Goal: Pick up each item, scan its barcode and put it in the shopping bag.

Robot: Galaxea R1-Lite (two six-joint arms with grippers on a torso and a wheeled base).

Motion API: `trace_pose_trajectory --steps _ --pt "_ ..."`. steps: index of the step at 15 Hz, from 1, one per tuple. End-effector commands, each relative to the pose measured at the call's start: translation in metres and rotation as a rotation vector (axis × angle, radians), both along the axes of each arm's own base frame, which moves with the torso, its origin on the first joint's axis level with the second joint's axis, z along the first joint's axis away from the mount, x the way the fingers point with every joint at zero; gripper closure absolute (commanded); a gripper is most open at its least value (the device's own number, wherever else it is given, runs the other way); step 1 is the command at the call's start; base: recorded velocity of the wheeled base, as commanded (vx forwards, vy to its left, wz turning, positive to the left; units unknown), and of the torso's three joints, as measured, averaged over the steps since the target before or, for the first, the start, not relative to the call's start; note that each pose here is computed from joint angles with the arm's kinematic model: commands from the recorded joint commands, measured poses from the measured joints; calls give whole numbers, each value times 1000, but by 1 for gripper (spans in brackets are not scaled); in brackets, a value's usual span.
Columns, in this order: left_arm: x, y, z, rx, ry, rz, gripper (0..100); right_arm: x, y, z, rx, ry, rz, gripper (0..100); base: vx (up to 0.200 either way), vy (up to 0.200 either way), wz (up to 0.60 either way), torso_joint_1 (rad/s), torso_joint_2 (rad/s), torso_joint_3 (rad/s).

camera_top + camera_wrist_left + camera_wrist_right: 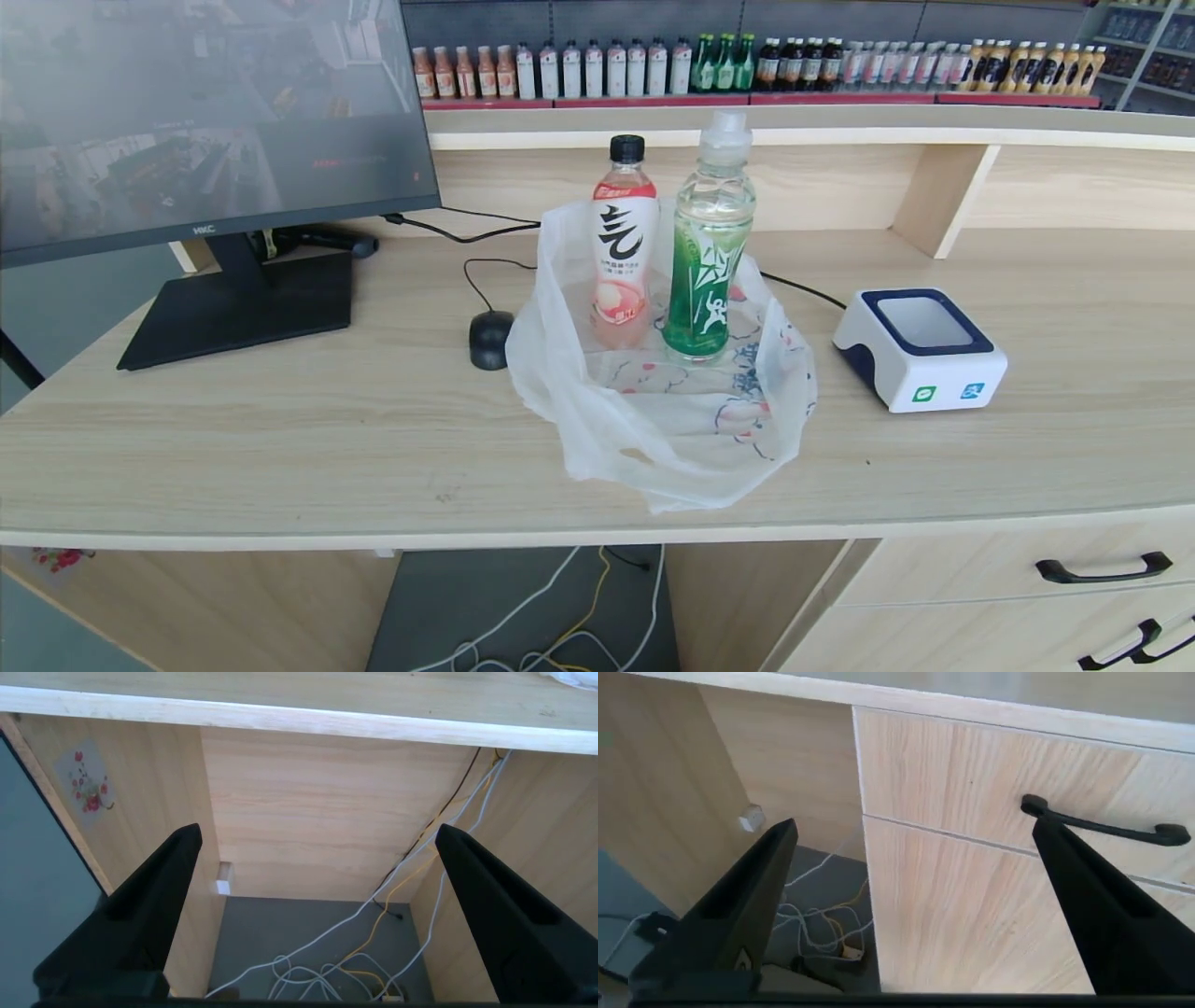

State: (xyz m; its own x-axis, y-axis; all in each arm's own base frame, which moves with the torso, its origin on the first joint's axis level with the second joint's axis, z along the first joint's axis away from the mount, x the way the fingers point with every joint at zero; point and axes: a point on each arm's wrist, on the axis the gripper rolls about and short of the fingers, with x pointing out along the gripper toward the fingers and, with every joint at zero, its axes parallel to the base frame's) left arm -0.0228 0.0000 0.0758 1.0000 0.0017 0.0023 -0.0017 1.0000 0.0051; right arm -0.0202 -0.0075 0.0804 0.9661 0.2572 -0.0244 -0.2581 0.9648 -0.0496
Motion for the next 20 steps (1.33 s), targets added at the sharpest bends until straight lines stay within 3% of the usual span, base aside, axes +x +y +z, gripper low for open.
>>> trace_pose_trajectory --steps 1,4,6,9,12,20 --pt "0 0 0 -1 -1 1 0 5 2 -2 7 64 -64 0 0 0 0 0 0 0" --pt "0 0 0 -2 -1 1 0 9 5 -2 10 124 -249 0 0 0 0 0 0 0" --pt "0 0 0 -2 -1 1 0 4 5 -3 -24 60 -226 0 0 0 0 0 0 0" --pt "0 0 0 -1 -1 1 0 4 5 -3 -20 62 -229 0 0 0 0 0 0 0" --pt "0 0 0 -1 -1 1 0 3 7 -3 -20 45 -345 0 0 0 0 0 0 0" --pt "0 0 0 -4 -1 1 0 -3 6 -4 23 -22 -287 0 0 0 0 0 0 0"
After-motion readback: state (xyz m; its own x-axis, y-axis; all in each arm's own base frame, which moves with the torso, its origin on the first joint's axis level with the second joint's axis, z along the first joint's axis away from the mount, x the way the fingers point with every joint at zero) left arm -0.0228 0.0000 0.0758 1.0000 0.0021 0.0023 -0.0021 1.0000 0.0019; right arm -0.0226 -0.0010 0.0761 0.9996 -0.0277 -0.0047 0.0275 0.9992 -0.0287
